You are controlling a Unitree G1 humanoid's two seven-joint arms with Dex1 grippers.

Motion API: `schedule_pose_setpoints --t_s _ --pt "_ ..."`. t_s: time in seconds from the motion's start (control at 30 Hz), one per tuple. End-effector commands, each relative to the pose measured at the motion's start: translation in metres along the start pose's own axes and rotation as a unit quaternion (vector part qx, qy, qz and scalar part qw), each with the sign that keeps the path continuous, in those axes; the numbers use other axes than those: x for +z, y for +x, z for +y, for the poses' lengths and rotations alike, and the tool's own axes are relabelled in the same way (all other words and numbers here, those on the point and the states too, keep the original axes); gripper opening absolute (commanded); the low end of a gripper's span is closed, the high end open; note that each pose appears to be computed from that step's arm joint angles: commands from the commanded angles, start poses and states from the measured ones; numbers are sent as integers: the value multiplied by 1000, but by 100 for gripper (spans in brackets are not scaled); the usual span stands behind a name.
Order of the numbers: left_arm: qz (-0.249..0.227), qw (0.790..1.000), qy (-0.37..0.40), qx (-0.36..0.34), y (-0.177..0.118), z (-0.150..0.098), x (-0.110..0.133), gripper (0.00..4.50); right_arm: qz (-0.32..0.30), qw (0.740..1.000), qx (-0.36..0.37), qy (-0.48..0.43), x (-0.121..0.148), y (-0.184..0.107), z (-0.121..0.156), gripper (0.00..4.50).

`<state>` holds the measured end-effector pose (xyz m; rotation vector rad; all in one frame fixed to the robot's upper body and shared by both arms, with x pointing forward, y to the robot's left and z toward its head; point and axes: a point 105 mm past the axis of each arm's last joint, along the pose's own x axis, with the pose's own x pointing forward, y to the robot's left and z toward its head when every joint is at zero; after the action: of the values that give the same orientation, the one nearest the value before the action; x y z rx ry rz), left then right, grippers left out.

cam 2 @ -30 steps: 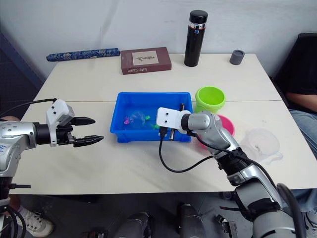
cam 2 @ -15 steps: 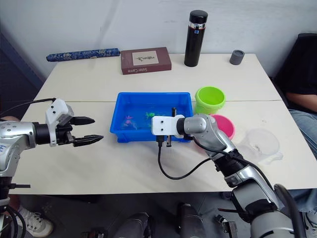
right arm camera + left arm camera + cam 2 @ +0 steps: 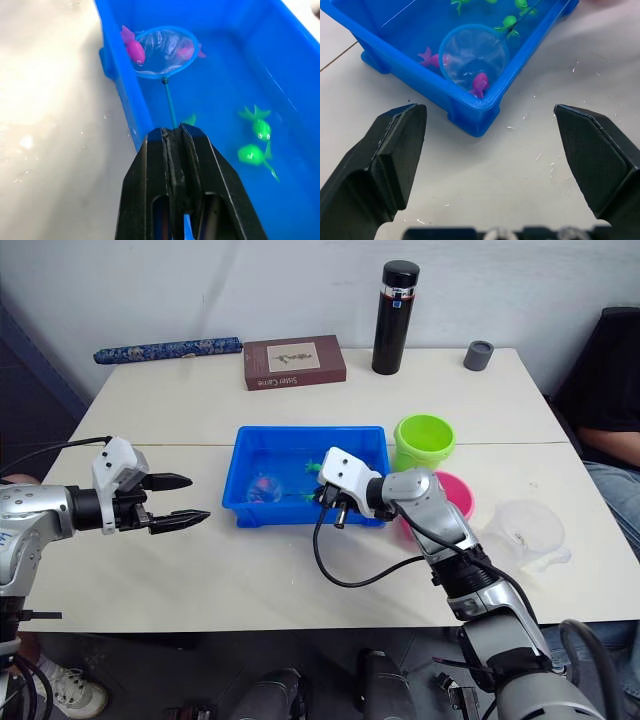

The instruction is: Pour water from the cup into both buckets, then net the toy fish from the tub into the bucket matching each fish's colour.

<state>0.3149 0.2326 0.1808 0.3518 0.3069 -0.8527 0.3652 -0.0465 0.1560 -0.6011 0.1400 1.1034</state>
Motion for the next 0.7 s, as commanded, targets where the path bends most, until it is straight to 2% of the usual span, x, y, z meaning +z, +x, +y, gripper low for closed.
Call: schedule_pose_setpoints --t_s 0.03,0.13,0.37,0.57,0.7 --pt "-29 999 24 3 -2 1 19 440 -26 1000 -13 11 13 -10 -5 0" --pt "-43 999 22 -3 0 0 25 440 -46 997 -17 59 19 -17 -7 0" --pt "-110 992 -5 -69 12 -16 53 440 -73 989 -42 122 30 -55 -8 0" --pt "-153 978 18 -143 40 -35 79 440 -64 983 -112 135 24 -105 -7 0" --pt "-182 962 33 -202 66 -55 96 440 -36 970 -195 143 13 -151 -1 0"
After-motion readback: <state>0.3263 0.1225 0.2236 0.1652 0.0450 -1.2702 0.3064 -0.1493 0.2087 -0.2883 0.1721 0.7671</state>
